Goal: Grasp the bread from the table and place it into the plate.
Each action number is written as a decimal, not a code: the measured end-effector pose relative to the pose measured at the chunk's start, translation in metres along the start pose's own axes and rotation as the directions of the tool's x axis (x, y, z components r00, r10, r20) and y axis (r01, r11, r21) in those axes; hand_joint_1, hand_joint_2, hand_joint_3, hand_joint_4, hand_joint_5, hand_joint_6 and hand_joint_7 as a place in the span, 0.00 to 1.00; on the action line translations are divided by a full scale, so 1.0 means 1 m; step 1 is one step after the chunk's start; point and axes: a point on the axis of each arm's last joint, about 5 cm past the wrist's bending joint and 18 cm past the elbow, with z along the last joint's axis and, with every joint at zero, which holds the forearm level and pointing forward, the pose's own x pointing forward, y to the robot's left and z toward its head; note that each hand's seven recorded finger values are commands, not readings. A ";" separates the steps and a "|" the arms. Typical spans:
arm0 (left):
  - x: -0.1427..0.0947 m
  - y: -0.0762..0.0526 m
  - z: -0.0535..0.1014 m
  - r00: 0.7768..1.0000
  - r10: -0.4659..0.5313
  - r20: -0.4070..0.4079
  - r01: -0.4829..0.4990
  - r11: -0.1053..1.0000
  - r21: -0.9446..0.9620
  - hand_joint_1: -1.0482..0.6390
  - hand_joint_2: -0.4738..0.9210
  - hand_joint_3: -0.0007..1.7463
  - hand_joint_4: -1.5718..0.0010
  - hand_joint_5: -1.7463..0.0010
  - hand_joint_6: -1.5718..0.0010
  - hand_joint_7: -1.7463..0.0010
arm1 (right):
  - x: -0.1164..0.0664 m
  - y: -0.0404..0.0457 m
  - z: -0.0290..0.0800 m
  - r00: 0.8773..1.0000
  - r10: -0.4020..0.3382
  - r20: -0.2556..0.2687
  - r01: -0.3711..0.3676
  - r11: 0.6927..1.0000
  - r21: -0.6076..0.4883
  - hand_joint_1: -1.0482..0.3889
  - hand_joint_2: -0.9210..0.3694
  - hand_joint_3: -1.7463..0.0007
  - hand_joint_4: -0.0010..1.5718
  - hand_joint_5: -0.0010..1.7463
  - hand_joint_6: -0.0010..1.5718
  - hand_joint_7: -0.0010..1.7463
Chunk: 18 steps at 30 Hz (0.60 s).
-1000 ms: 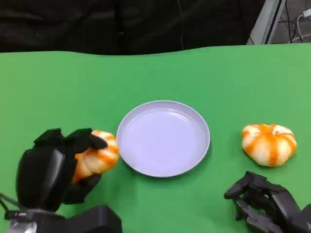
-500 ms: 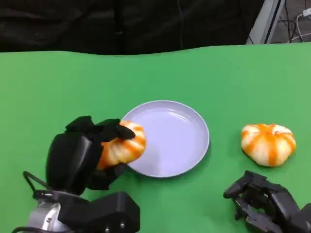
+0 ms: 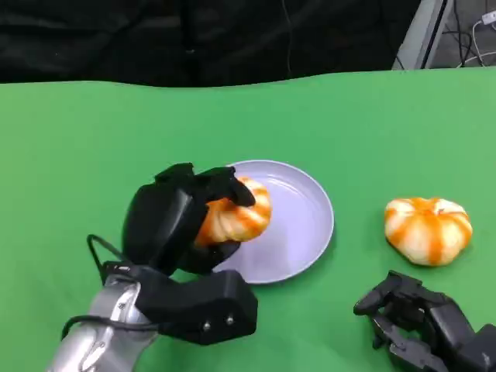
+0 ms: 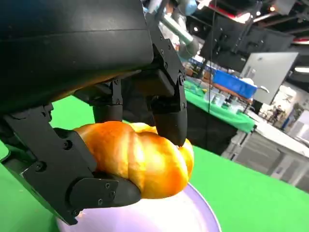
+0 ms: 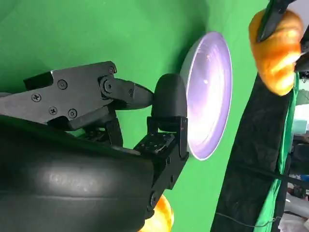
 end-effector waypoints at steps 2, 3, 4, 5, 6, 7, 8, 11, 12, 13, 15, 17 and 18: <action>0.003 -0.003 -0.002 1.000 -0.023 0.007 0.023 1.000 -0.009 0.57 0.79 0.44 0.54 0.00 0.48 0.30 | 0.000 0.0002 0.000 1.000 -0.001 0.000 0.001 1.000 0.001 0.56 0.00 0.72 0.40 1.00 0.44 0.68; 0.005 -0.004 -0.002 0.999 -0.034 0.010 0.034 0.999 -0.014 0.57 0.80 0.43 0.55 0.00 0.48 0.30 | 0.000 0.0002 0.000 1.000 -0.001 0.000 0.001 1.000 0.001 0.56 0.00 0.72 0.41 1.00 0.44 0.68; 0.007 -0.004 -0.003 0.999 -0.045 0.016 0.045 0.999 -0.017 0.57 0.81 0.41 0.55 0.00 0.48 0.30 | 0.000 0.0003 0.000 1.000 -0.002 0.000 0.002 1.000 0.001 0.56 0.00 0.72 0.41 1.00 0.44 0.68; 0.009 -0.005 -0.003 0.998 -0.056 0.021 0.057 0.998 -0.018 0.58 0.81 0.40 0.55 0.00 0.48 0.30 | 0.000 0.0004 0.000 1.000 -0.002 0.000 0.002 1.000 0.001 0.56 0.00 0.72 0.41 1.00 0.44 0.68; 0.010 -0.006 -0.004 0.998 -0.065 0.023 0.066 0.998 -0.019 0.58 0.83 0.38 0.56 0.00 0.48 0.31 | 0.000 0.0005 0.000 1.000 -0.003 0.000 0.003 1.000 0.001 0.56 0.00 0.72 0.41 1.00 0.44 0.68; 0.011 -0.007 -0.004 0.997 -0.075 0.023 0.076 0.997 -0.018 0.58 0.85 0.34 0.55 0.02 0.48 0.33 | 0.000 0.0005 0.000 1.000 -0.003 0.000 0.003 1.000 0.001 0.56 0.00 0.72 0.41 1.00 0.44 0.68; 0.012 -0.009 -0.004 0.996 -0.086 0.023 0.086 0.996 -0.017 0.58 0.86 0.33 0.55 0.03 0.47 0.34 | 0.000 0.0006 0.000 1.000 -0.004 0.001 0.004 1.000 0.001 0.56 0.00 0.72 0.41 1.00 0.44 0.68; 0.015 -0.011 -0.004 0.993 -0.111 0.029 0.112 0.994 -0.015 0.58 0.87 0.31 0.55 0.03 0.47 0.35 | 0.001 0.0005 0.000 1.000 -0.005 0.001 0.005 1.000 0.001 0.56 0.00 0.72 0.41 1.00 0.44 0.68; 0.016 -0.011 -0.003 0.993 -0.113 0.033 0.113 0.993 -0.015 0.58 0.88 0.31 0.55 0.04 0.47 0.35 | 0.001 0.0006 0.000 1.000 -0.005 0.001 0.005 1.000 0.000 0.56 0.00 0.72 0.41 1.00 0.44 0.68; 0.017 -0.011 -0.003 0.993 -0.113 0.036 0.114 0.993 -0.015 0.58 0.89 0.28 0.55 0.06 0.47 0.38 | 0.001 0.0006 0.000 1.000 -0.005 0.001 0.005 1.000 0.000 0.56 0.00 0.72 0.41 1.00 0.44 0.68; 0.019 -0.012 -0.003 0.990 -0.134 0.040 0.135 0.991 -0.024 0.58 0.95 0.20 0.54 0.11 0.45 0.45 | 0.001 0.0005 0.000 1.000 -0.006 0.002 0.006 1.000 0.000 0.55 0.00 0.72 0.41 1.00 0.44 0.68; 0.022 -0.014 -0.003 0.985 -0.171 0.032 0.173 0.984 -0.039 0.59 0.99 0.13 0.52 0.21 0.42 0.54 | 0.001 0.0007 0.000 1.000 -0.006 0.002 0.006 1.000 0.000 0.55 0.00 0.72 0.41 1.00 0.44 0.68; 0.023 -0.014 -0.003 0.982 -0.188 0.028 0.189 0.981 -0.044 0.59 0.99 0.12 0.50 0.27 0.40 0.59 | 0.001 0.0008 0.000 1.000 -0.006 0.002 0.006 1.000 0.000 0.55 0.00 0.73 0.41 1.00 0.45 0.68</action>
